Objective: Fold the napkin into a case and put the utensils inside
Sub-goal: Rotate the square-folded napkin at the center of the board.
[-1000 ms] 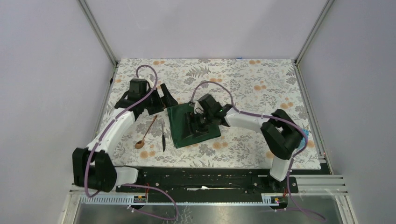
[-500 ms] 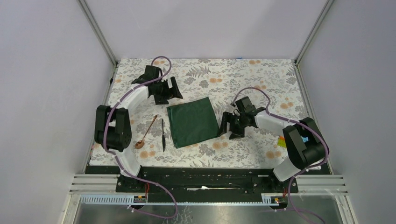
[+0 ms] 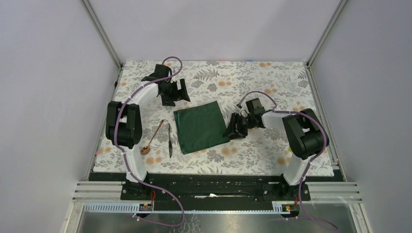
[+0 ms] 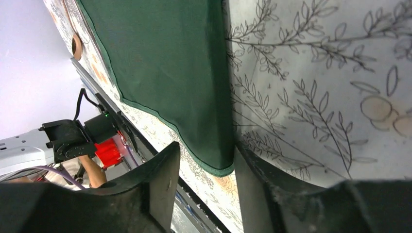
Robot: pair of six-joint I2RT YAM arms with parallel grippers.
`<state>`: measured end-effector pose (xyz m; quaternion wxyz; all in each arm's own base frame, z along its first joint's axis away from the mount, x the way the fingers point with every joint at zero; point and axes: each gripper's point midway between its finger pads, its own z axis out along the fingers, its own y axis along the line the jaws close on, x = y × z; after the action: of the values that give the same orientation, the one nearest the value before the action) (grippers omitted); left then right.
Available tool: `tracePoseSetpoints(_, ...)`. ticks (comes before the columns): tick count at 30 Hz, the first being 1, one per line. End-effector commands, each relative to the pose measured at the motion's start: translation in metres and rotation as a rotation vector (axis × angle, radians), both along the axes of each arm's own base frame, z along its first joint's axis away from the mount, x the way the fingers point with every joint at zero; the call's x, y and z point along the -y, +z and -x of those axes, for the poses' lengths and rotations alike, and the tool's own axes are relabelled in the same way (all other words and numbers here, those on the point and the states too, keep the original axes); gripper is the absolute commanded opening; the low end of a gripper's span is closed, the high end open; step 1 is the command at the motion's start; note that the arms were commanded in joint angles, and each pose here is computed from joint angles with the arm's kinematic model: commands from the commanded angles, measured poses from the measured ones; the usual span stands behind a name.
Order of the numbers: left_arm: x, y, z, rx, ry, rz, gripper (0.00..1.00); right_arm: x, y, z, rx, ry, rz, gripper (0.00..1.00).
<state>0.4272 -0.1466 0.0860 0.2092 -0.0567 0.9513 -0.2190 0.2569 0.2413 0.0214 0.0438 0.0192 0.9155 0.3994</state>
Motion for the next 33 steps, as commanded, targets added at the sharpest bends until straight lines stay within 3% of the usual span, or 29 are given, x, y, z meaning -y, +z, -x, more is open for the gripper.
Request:
tracePoseSetpoints(1, -0.004, 0.034, -0.002, 0.100, -0.014, -0.003, 0.95, 0.007, -0.023, -0.005, 0.024, 0.032, 0.063, 0.47)
tracePoseSetpoints(8, 0.001, 0.047, 0.003, 0.118, -0.033, 0.026, 0.96, 0.021, -0.025, -0.010, 0.033, 0.071, 0.176, 0.17)
tracePoseSetpoints(11, 0.003, 0.048, 0.006, 0.121, -0.045, 0.038, 0.96, 0.042, -0.029, -0.013, -0.009, 0.104, 0.336, 0.01)
tracePoseSetpoints(14, 0.004, 0.044, 0.013, 0.102, -0.053, 0.047, 0.96, 0.094, -0.032, -0.024, -0.040, 0.112, 0.676, 0.00)
tracePoseSetpoints(18, 0.013, 0.034, 0.025, 0.059, -0.054, 0.117, 0.96, 0.145, -0.015, -0.063, 0.044, 0.120, 1.012, 0.00)
tracePoseSetpoints(20, 0.024, 0.032, 0.031, 0.048, -0.048, 0.191, 0.95, 0.159, -0.001, -0.103, 0.147, 0.139, 1.148, 0.00)
tracePoseSetpoints(22, 0.034, 0.031, 0.038, 0.043, -0.042, 0.262, 0.95, 0.158, 0.003, -0.143, 0.235, 0.188, 1.195, 0.00)
tracePoseSetpoints(23, 0.037, 0.029, 0.040, 0.035, -0.033, 0.277, 0.95, 0.146, 0.005, -0.162, 0.272, 0.219, 1.162, 0.05)
tracePoseSetpoints(26, 0.049, 0.021, 0.047, 0.014, -0.049, 0.282, 0.92, 0.130, 0.022, -0.202, 0.344, 0.211, 1.144, 0.44)
tracePoseSetpoints(29, 0.051, 0.014, 0.047, 0.017, -0.054, 0.218, 0.91, 0.127, 0.067, -0.216, 0.403, 0.114, 1.136, 0.76)
tracePoseSetpoints(31, 0.055, 0.009, 0.042, 0.007, -0.064, 0.204, 0.91, 0.128, 0.094, -0.211, 0.419, -0.008, 1.093, 0.84)
tracePoseSetpoints(33, 0.058, 0.003, 0.038, -0.010, -0.075, 0.213, 0.89, 0.113, 0.108, -0.193, 0.397, -0.066, 0.946, 0.86)
